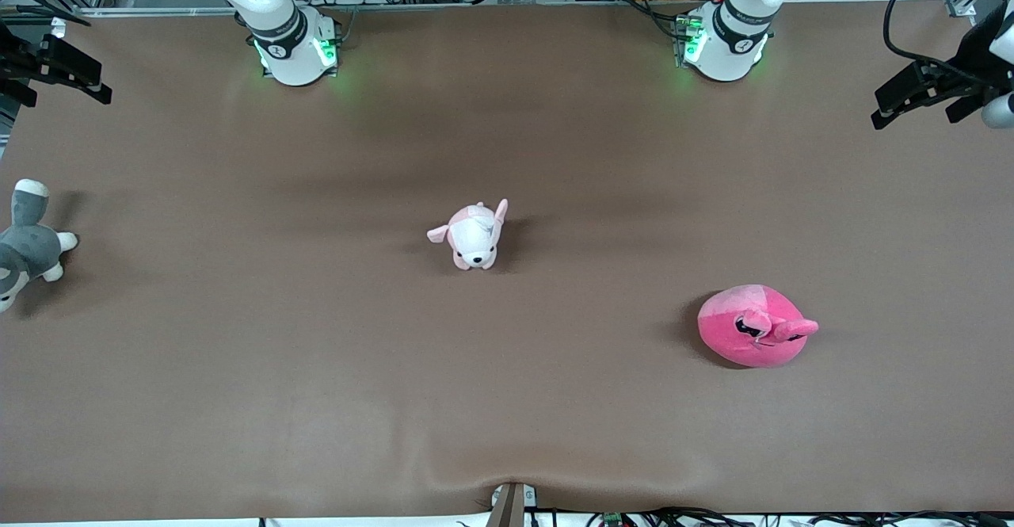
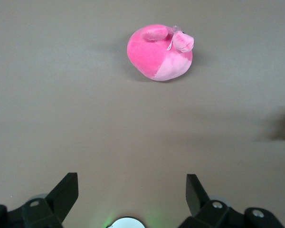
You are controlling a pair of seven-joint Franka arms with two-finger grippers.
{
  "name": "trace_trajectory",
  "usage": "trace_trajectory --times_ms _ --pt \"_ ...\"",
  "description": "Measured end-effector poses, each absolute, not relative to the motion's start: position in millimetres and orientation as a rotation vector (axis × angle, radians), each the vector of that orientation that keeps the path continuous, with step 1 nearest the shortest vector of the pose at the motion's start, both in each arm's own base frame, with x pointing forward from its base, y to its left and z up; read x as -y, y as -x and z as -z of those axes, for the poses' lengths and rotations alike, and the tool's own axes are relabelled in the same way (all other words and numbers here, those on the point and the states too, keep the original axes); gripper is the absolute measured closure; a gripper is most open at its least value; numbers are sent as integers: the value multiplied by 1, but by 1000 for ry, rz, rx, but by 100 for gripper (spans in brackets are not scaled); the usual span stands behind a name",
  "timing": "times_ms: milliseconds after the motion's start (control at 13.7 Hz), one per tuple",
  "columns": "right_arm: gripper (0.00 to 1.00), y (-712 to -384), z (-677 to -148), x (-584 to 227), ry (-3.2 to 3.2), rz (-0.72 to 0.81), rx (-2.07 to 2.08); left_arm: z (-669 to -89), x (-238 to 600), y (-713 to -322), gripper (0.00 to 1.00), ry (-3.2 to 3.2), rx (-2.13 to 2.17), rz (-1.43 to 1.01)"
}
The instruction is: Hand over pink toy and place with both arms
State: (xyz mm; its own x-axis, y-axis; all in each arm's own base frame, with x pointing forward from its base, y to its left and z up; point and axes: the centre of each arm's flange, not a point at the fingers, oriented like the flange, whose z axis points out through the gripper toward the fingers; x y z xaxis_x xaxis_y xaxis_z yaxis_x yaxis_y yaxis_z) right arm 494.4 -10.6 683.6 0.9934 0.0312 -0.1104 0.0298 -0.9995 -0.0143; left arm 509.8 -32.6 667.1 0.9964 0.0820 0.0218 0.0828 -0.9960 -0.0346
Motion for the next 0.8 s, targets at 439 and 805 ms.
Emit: trace_trajectory --times_ms 439,805 --pt "0 -494 -683 11 3123 -185 48 -671 30 -509 0 3105 111 37" --pt "0 -493 -683 11 3123 -186 48 -671 18 -504 0 3100 146 -27"
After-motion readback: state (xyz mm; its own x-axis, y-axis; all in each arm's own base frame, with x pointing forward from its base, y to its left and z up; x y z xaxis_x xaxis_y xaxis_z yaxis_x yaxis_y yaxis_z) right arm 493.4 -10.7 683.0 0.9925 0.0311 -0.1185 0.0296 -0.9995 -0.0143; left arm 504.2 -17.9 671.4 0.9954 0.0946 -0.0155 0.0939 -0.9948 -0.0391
